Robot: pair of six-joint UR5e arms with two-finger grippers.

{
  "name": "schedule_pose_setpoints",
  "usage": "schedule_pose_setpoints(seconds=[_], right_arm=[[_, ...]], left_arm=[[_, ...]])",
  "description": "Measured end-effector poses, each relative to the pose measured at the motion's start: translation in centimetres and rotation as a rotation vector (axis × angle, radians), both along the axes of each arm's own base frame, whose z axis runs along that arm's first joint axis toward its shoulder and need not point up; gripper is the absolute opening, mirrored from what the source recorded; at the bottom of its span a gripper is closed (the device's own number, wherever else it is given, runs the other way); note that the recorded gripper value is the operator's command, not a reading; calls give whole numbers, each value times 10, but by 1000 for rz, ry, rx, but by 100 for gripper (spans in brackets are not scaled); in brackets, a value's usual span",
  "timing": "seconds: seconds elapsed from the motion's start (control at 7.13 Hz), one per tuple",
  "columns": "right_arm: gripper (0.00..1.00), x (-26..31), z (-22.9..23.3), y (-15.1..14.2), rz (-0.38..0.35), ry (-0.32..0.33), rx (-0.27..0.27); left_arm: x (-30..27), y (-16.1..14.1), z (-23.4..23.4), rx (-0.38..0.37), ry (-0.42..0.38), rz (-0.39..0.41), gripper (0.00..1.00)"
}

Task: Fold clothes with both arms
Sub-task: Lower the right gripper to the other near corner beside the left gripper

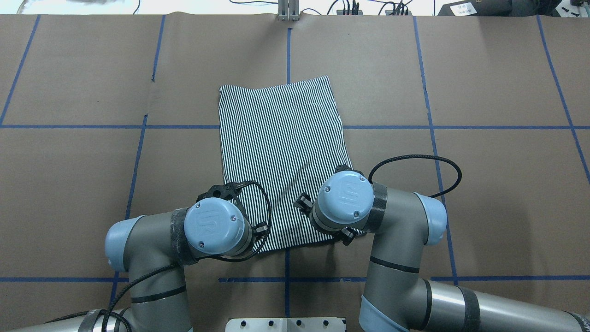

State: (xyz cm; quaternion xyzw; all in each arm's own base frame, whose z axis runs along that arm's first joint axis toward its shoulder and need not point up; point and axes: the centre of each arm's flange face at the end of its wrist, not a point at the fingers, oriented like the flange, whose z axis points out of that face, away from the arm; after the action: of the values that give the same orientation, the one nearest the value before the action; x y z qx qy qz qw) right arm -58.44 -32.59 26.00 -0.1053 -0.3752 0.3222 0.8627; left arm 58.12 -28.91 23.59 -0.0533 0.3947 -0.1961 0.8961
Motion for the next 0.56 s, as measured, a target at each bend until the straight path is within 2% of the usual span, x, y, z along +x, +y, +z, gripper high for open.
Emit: schedule_pose_setpoints(seconds=[0.28, 0.56], right_arm=[[100, -1, 8, 1, 9, 45, -23], [99, 0, 11, -2, 14, 57, -26]], left_arm=[[0, 1, 0, 0, 1, 1, 0], [0, 1, 0, 0, 3, 2, 0]])
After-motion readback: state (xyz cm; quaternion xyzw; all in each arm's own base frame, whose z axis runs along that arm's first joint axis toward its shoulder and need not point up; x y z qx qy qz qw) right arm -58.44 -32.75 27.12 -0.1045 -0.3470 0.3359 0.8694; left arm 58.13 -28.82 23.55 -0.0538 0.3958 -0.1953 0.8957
